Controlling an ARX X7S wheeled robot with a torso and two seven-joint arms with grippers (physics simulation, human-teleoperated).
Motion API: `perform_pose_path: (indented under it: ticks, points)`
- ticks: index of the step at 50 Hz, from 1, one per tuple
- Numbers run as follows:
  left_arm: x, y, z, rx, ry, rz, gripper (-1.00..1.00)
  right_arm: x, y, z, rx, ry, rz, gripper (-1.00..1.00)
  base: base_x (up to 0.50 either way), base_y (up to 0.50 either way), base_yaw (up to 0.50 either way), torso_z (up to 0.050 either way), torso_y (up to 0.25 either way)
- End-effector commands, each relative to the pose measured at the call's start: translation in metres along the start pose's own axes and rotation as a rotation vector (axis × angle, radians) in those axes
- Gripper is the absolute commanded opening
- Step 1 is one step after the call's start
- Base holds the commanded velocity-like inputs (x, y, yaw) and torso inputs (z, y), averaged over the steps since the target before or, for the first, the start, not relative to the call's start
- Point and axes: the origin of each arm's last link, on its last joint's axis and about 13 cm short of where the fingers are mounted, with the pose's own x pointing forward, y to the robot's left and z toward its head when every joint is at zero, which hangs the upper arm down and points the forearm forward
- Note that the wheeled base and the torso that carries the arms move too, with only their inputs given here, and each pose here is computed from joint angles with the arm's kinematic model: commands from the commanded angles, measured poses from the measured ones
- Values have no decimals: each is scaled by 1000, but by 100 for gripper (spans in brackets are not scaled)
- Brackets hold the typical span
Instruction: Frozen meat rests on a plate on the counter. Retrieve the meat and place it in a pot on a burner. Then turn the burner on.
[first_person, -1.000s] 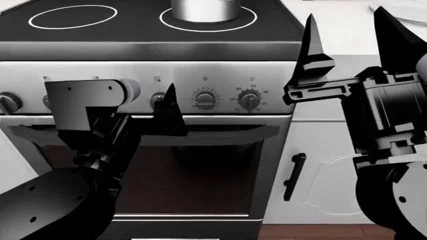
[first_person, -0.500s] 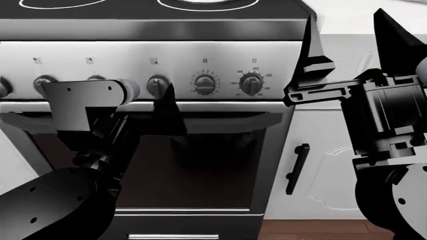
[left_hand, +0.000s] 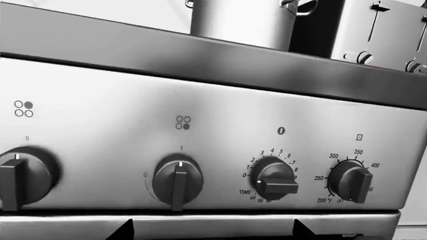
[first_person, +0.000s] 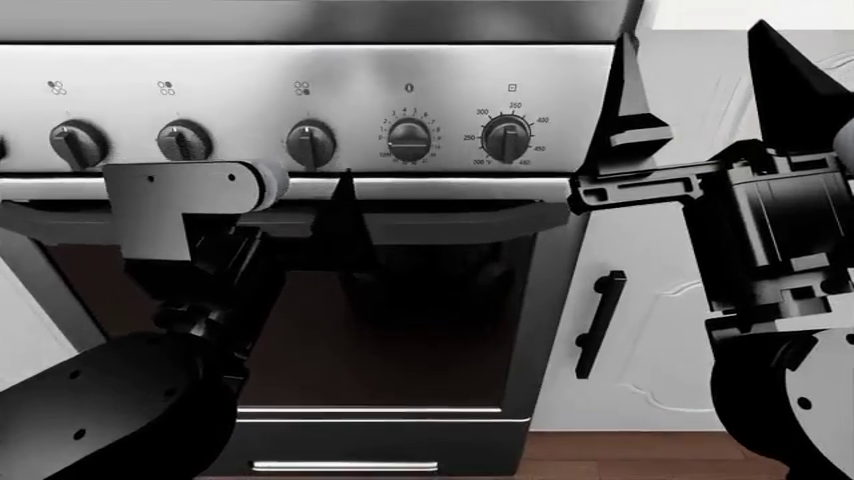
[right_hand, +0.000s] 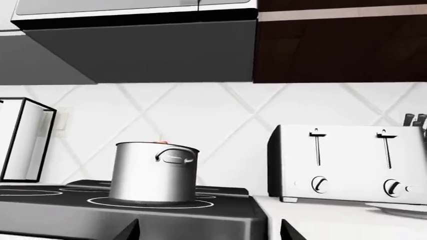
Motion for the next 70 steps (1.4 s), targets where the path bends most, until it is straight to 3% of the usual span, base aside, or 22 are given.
perform_pose_path:
  ticks: [1, 12, 18, 27, 42, 53, 70]
  points:
    - [3, -2, -1, 20, 8, -15, 100, 0, -1, -2, 3, -3, -8, 100, 0, 0, 0, 0, 0]
    - [11, -14, 18, 132, -37, 55, 100, -3, -1, -6, 15, -2, -12, 100, 0, 0, 0, 0, 0]
    - [23, -19, 18, 231, -48, 170, 100, -6, -1, -8, 52, 2, -3, 100, 0, 0, 0, 0, 0]
    - [32, -26, 13, 279, -32, 263, 100, -10, -4, -7, 89, 2, -9, 100, 0, 0, 0, 0, 0]
    - [41, -34, -3, 242, 29, 263, 100, -13, -7, -3, 118, -13, -38, 100, 0, 0, 0, 0, 0]
    - [43, -38, -1, 259, 26, 248, 100, -13, -7, -9, 135, -13, -42, 100, 0, 0, 0, 0, 0]
    - [51, -34, 0, 233, 64, 238, 100, -15, -9, -12, 133, 5, -49, 100, 0, 0, 0, 0, 0]
